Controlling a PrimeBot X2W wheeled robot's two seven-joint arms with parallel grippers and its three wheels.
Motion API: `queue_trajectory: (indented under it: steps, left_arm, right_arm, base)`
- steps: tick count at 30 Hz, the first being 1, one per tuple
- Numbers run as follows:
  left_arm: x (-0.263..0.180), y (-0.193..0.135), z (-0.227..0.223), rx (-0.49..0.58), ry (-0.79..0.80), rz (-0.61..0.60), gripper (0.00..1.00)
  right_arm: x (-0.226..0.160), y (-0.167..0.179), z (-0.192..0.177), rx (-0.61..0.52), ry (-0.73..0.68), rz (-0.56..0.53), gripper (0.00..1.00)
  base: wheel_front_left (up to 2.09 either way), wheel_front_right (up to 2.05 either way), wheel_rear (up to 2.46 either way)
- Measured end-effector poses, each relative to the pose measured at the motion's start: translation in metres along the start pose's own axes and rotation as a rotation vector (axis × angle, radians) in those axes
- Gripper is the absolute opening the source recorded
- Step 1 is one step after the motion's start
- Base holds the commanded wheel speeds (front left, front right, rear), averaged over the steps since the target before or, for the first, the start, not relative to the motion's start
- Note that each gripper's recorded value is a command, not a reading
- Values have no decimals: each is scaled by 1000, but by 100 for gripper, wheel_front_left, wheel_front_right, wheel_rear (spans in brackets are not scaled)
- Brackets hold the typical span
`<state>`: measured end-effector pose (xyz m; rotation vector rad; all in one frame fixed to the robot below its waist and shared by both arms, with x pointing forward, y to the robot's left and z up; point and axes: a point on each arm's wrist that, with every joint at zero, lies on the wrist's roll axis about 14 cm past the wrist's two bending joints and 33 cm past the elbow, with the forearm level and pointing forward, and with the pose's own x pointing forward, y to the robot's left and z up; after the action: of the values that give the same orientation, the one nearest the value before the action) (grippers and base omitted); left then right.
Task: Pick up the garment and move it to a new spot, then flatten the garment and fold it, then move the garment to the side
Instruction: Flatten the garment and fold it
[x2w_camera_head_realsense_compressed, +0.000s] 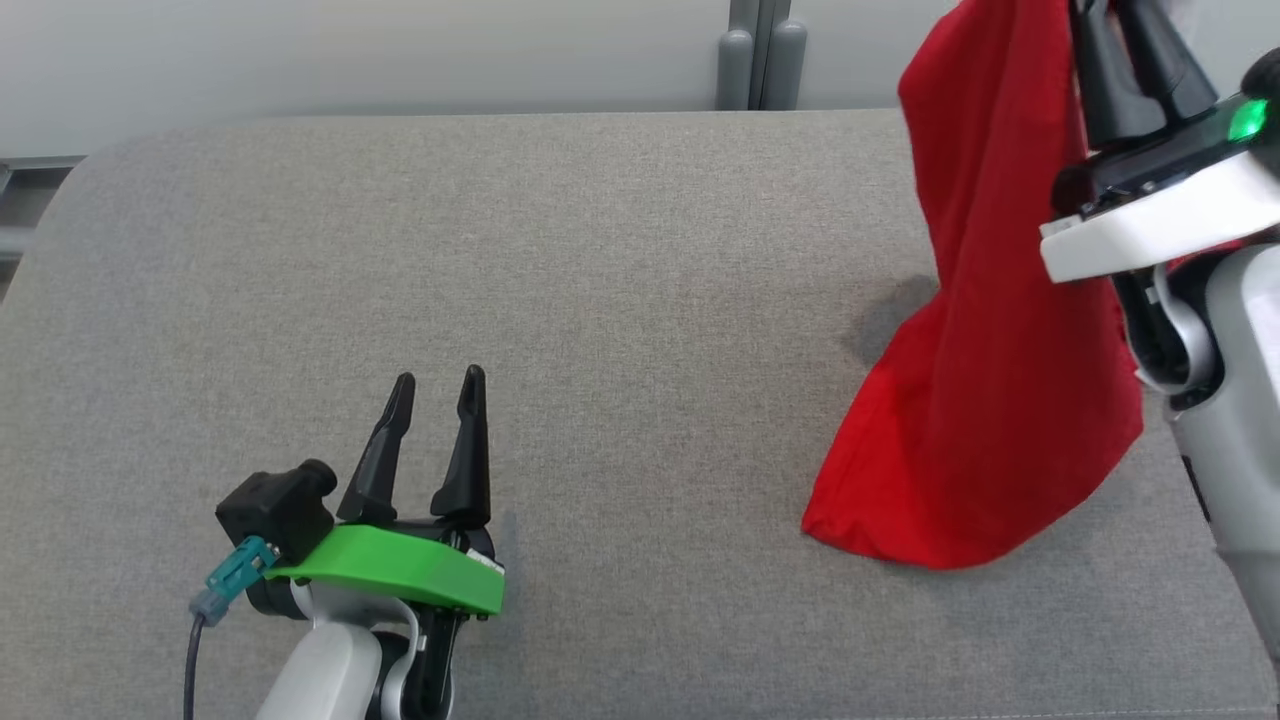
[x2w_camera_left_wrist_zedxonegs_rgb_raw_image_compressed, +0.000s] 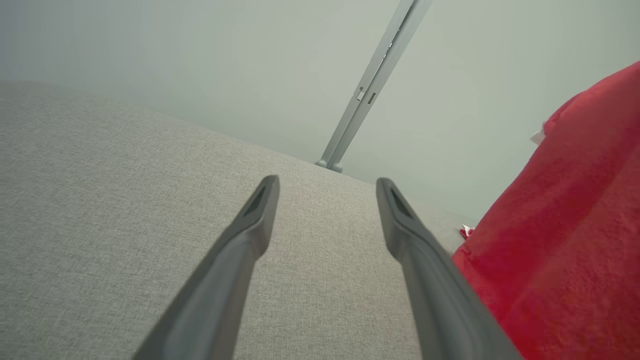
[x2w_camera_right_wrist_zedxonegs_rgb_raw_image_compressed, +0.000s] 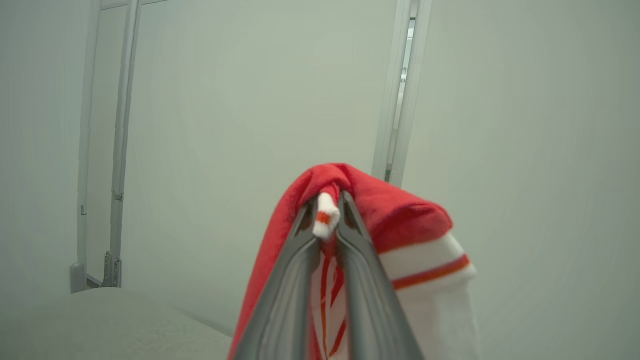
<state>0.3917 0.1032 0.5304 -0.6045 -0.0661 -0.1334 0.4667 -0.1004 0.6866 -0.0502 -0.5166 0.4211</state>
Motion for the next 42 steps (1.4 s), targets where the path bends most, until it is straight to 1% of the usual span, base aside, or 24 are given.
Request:
queue_trajectory:
  steps: [6,11,15,19,22,23,24,25,26,30,33,35,38,42]
  left_arm:
    - [0,3,0,0,-2,11,100]
    - [1,6,0,-1,-1,20,100]
    - [2,9,0,-3,-2,29,100]
    - [2,14,3,-3,-10,45,100]
    - [0,20,4,-2,-14,67,100]
    - [-1,23,5,-1,-16,75,100]
    - [-1,26,6,-1,-18,84,100]
    - [-3,28,7,1,-20,93,100]
    - [-4,31,8,3,-23,102,100]
    - [-8,41,12,10,-33,135,100]
    - [-10,59,23,22,-65,194,100]
    - [-10,66,25,34,-69,213,100]
    - [-7,59,19,42,-54,189,100]
    - [-1,35,1,59,-3,104,100]
  right_arm:
    - [-9,36,-35,83,114,80,0]
    - [-12,98,-53,180,179,227,0]
    - [-21,152,-72,255,265,348,0]
    - [-29,188,-93,278,352,429,0]
    - [-27,203,-104,270,392,472,0]
    - [-28,207,-110,265,412,484,2]
    - [-28,210,-115,262,430,493,40]
    - [-29,213,-122,259,453,502,73]
    - [-31,216,-127,249,470,516,100]
    - [-32,228,-134,249,484,559,100]
    - [-31,245,-135,256,484,609,100]
    - [-29,249,-134,279,482,611,100]
    - [-24,237,-135,294,474,571,100]
    - [-19,201,-141,277,461,479,100]
  base:
    - [0,0,0]
    - [0,0,0]
    - [0,0,0]
    - [0,0,0]
    - [0,0,0]
    - [0,0,0]
    - [0,0,0]
    - [0,0,0]
    - [0,0,0]
    - [0,0,0]
    - [0,0,0]
    - [0,0,0]
    - [0,0,0]
    - [0,0,0]
